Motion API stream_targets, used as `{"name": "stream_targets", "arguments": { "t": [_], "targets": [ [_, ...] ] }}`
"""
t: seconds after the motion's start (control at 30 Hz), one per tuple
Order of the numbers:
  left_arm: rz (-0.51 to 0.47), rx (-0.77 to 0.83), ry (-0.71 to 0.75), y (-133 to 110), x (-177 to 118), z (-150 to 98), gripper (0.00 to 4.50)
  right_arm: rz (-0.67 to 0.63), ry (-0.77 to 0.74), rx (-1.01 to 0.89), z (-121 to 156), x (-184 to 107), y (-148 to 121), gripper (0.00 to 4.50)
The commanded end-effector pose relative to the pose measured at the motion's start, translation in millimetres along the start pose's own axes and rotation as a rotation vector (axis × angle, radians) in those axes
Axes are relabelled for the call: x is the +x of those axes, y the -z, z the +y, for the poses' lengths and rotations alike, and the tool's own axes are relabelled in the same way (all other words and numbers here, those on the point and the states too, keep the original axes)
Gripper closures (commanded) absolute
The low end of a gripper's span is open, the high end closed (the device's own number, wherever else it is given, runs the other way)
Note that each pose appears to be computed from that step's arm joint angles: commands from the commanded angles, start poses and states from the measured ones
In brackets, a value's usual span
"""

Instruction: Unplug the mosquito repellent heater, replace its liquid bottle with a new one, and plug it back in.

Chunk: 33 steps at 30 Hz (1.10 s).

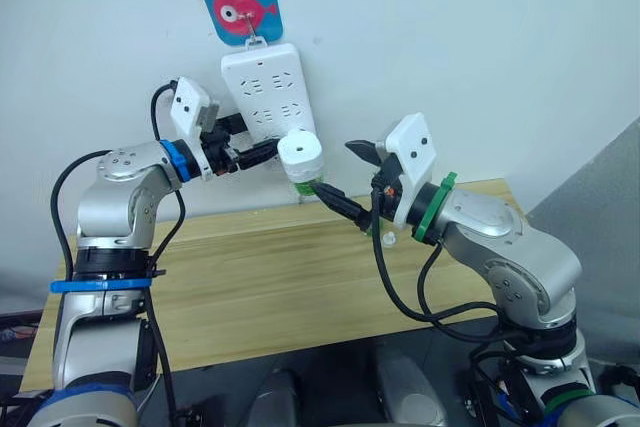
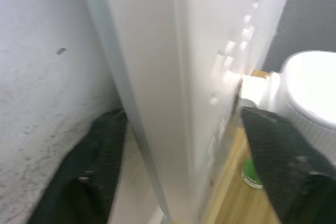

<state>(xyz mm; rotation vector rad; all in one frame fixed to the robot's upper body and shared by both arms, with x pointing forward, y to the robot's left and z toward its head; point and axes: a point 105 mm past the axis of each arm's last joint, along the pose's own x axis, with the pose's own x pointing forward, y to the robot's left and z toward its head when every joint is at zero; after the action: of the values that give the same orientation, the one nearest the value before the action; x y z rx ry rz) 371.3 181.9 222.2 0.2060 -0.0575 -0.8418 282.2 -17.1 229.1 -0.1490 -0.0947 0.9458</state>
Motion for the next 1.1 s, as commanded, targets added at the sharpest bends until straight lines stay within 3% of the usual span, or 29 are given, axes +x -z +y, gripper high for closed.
{"name": "stream_targets", "arguments": {
  "t": [0.03,0.23,0.37,0.43,0.6,0.77,0.8,0.93,1.1],
  "targets": [
    [0.029,0.075,-0.139,-7.1,-33.6,26.8,0.15,-0.041,-0.021,-0.036,3.8,-8.4,-11.3,0.00],
    [0.103,0.141,-0.173,-6.4,-68.2,33.0,0.15,-0.042,-0.090,-0.043,9.8,-15.2,-11.4,0.00],
    [0.176,0.167,-0.025,-4.0,-85.5,4.8,0.12,-0.043,-0.139,-0.040,14.7,-18.0,-10.4,0.17],
    [0.207,0.153,0.071,-2.7,-92.9,-14.8,0.11,-0.048,-0.154,-0.036,16.2,-18.4,-10.1,0.58],
    [0.253,0.088,0.258,1.8,-108.0,-68.6,0.11,-0.026,-0.169,-0.062,20.0,-13.9,-0.8,2.40],
    [0.154,0.041,0.219,6.6,-106.8,-107.1,0.11,-0.021,-0.142,-0.111,20.7,-1.1,8.4,4.26],
    [0.144,0.049,0.207,8.8,-106.8,-112.2,0.11,-0.024,-0.134,-0.119,20.9,2.3,9.2,4.46],
    [0.106,0.074,0.188,18.2,-105.6,-137.8,0.11,-0.026,-0.070,-0.136,16.3,20.8,13.9,4.46],
    [0.078,0.062,0.185,17.1,-100.1,-147.2,0.11,-0.020,-0.018,-0.153,6.6,30.1,17.1,4.46]
  ]
}}
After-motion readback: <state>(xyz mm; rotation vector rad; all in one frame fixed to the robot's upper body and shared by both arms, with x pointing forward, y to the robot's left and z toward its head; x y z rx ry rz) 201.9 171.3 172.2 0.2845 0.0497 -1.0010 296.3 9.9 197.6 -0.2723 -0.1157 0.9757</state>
